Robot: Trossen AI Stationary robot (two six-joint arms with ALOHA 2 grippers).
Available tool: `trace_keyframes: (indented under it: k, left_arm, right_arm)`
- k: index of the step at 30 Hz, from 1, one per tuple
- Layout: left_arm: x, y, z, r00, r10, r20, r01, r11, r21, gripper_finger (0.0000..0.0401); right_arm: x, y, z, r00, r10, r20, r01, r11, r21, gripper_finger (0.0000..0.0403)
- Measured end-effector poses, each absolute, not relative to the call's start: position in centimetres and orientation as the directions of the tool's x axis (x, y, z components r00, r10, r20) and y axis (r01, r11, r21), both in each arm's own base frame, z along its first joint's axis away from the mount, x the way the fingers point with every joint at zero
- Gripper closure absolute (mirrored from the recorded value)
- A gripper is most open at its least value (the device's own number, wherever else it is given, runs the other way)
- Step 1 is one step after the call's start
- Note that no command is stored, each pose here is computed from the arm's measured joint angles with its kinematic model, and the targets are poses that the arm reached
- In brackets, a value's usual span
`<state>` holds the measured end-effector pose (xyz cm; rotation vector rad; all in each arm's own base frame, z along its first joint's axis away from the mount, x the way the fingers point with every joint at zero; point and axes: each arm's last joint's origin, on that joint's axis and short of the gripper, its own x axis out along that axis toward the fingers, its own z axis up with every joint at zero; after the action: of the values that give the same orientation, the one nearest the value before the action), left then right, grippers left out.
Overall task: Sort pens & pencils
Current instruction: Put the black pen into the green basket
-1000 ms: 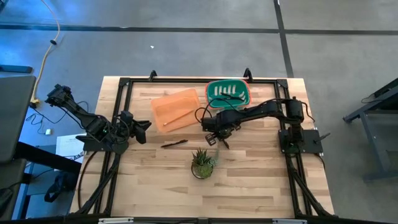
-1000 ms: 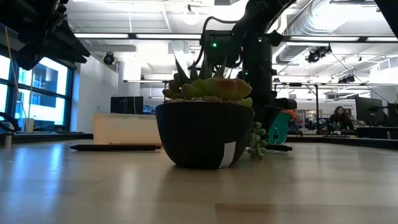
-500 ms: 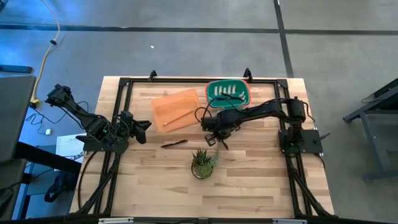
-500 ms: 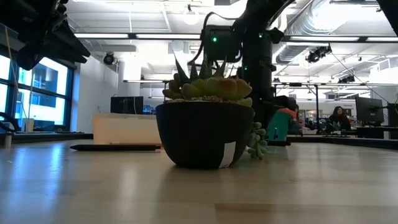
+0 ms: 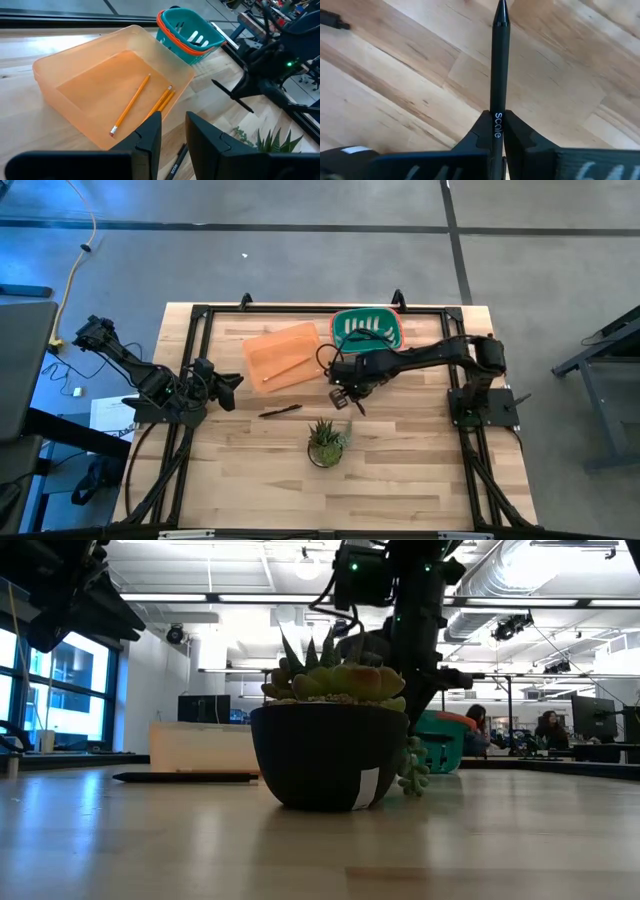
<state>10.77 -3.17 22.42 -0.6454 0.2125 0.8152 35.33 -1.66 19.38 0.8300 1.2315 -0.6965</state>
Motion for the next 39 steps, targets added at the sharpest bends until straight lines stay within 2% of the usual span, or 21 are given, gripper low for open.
trace_keyframes:
  k: [39]
  left_arm:
    - [10.8,-3.1,22.5,0.675,0.626,-0.391,-0.73,0.492,-0.474,0.0325]
  right_arm:
    - [34.0,-1.4,24.6,0.395,-0.058,-0.917,0.755,0.588,0.289,0.0403]
